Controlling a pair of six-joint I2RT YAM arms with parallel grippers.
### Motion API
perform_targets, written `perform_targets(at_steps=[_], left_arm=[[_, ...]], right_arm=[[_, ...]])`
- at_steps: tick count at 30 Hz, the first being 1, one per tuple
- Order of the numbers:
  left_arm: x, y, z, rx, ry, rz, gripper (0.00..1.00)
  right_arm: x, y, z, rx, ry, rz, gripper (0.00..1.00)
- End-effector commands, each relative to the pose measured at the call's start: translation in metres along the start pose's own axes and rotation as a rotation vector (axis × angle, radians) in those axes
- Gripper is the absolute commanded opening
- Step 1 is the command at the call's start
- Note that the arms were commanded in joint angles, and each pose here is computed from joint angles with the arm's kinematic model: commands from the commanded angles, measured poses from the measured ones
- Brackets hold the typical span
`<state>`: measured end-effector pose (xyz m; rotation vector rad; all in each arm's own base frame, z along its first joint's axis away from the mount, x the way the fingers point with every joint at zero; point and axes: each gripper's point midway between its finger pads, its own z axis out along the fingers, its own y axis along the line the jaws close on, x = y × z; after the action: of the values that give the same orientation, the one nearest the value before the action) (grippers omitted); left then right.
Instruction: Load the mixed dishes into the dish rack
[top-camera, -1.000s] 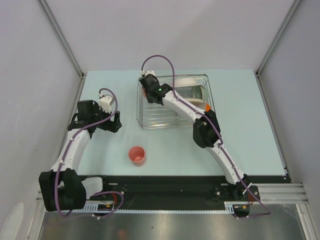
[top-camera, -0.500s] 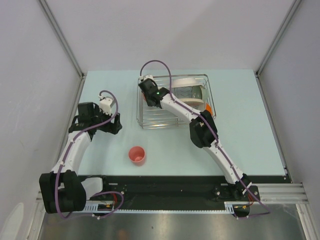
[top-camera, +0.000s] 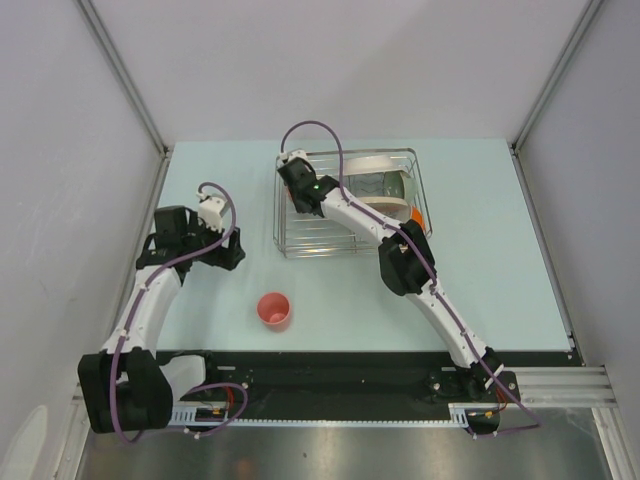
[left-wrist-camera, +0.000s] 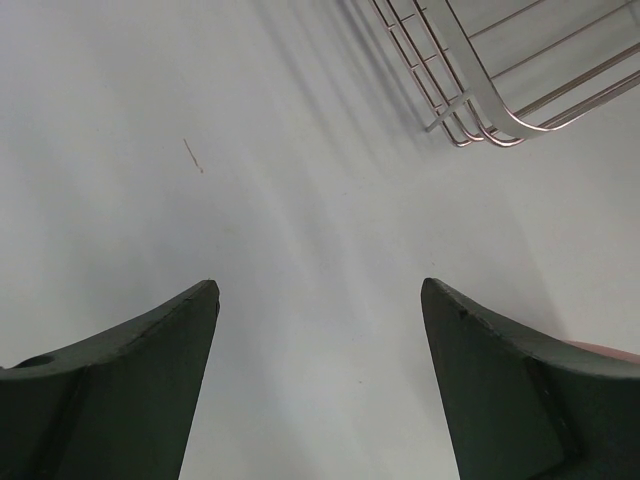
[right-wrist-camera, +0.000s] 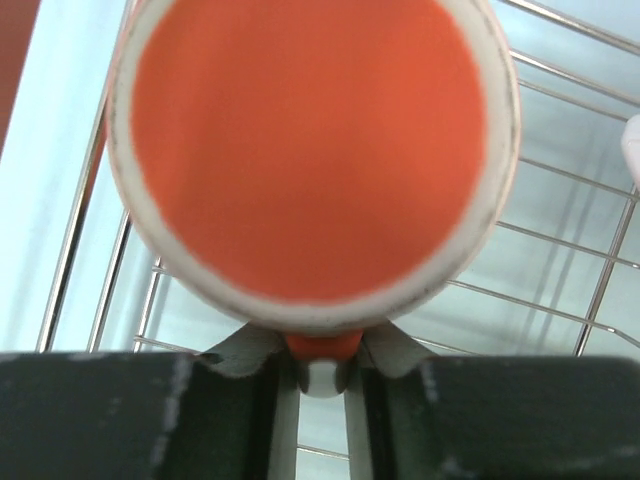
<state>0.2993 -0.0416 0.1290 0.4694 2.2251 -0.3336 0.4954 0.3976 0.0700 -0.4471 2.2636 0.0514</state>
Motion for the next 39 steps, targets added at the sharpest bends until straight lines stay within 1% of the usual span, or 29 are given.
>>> perform_targets(at_steps=[1, 5, 7, 11, 12, 15, 17, 18, 21, 22, 23, 24, 25, 27, 29, 30, 33, 34, 35, 36, 39], left_arm=[[-0.024, -0.003, -0.014, 0.006, -0.07, 0.034, 0.87], [-0.024, -0.004, -0.016, 0.004, -0.074, 0.045, 0.87], [-0.024, -0.004, -0.016, 0.005, -0.071, 0.042, 0.87], [-0.027, -0.005, -0.017, 0.013, -0.075, 0.04, 0.87], [-0.027, -0.006, -0.017, 0.015, -0.077, 0.039, 0.87], [-0.03, -0.006, -0.018, 0.015, -0.081, 0.038, 0.87], [-0.033, -0.007, -0.02, 0.019, -0.084, 0.042, 0.87], [-0.034, -0.007, -0.02, 0.022, -0.085, 0.042, 0.87], [-0.039, -0.012, -0.025, 0.048, -0.091, 0.056, 0.86], [-0.044, -0.017, -0.029, 0.074, -0.096, 0.061, 0.86], [-0.045, -0.021, -0.031, 0.091, -0.096, 0.069, 0.86], [-0.047, -0.025, -0.033, 0.117, -0.1, 0.101, 0.86], [-0.048, -0.033, -0.039, 0.156, -0.093, 0.106, 0.86], [-0.047, -0.04, -0.044, 0.193, -0.077, 0.15, 0.86], [-0.039, -0.05, -0.052, 0.231, -0.032, 0.173, 0.85], [-0.037, -0.053, -0.054, 0.242, -0.023, 0.215, 0.84], [-0.019, -0.064, -0.062, 0.272, 0.039, 0.276, 0.83], [-0.009, -0.07, -0.064, 0.292, 0.072, 0.285, 0.82], [-0.004, -0.071, -0.065, 0.294, 0.086, 0.289, 0.82], [0.0, -0.078, -0.066, 0.315, 0.092, 0.322, 0.81], [0.024, -0.088, -0.059, 0.347, 0.15, 0.363, 0.79]], right_arm=[[-0.03, -0.002, -0.002, -0.002, -0.097, 0.038, 0.25], [-0.029, -0.001, -0.003, -0.006, -0.09, 0.036, 0.29], [-0.028, -0.001, -0.003, -0.011, -0.085, 0.031, 0.39], [-0.022, 0.001, -0.003, -0.015, -0.067, 0.026, 0.54], [-0.023, -0.001, -0.004, -0.01, -0.068, 0.025, 0.6], [-0.021, -0.002, -0.006, -0.009, -0.059, 0.024, 0.73], [-0.022, -0.002, -0.012, -0.013, -0.052, 0.028, 0.76], [-0.022, 0.002, -0.016, -0.022, -0.051, 0.031, 0.8], [-0.027, 0.006, -0.038, -0.033, -0.05, 0.033, 0.86], [-0.018, 0.014, -0.045, -0.041, -0.032, 0.018, 0.89], [-0.032, 0.015, -0.066, -0.052, -0.063, 0.026, 0.93], [-0.034, 0.016, -0.075, -0.04, -0.072, 0.02, 0.98], [-0.036, 0.025, -0.09, -0.05, -0.087, 0.007, 1.0], [-0.046, 0.024, -0.121, -0.039, -0.126, 0.005, 1.0], [-0.052, 0.029, -0.151, -0.065, -0.154, 0.008, 1.0], [-0.056, 0.03, -0.161, -0.079, -0.166, 0.011, 1.0], [-0.066, 0.042, -0.2, -0.143, -0.21, 0.015, 1.0], [-0.07, 0.043, -0.209, -0.159, -0.221, 0.018, 1.0], [-0.07, 0.048, -0.217, -0.186, -0.223, 0.015, 1.0], [-0.075, 0.047, -0.228, -0.202, -0.233, 0.032, 1.0], [-0.076, 0.05, -0.247, -0.247, -0.242, 0.049, 1.0]])
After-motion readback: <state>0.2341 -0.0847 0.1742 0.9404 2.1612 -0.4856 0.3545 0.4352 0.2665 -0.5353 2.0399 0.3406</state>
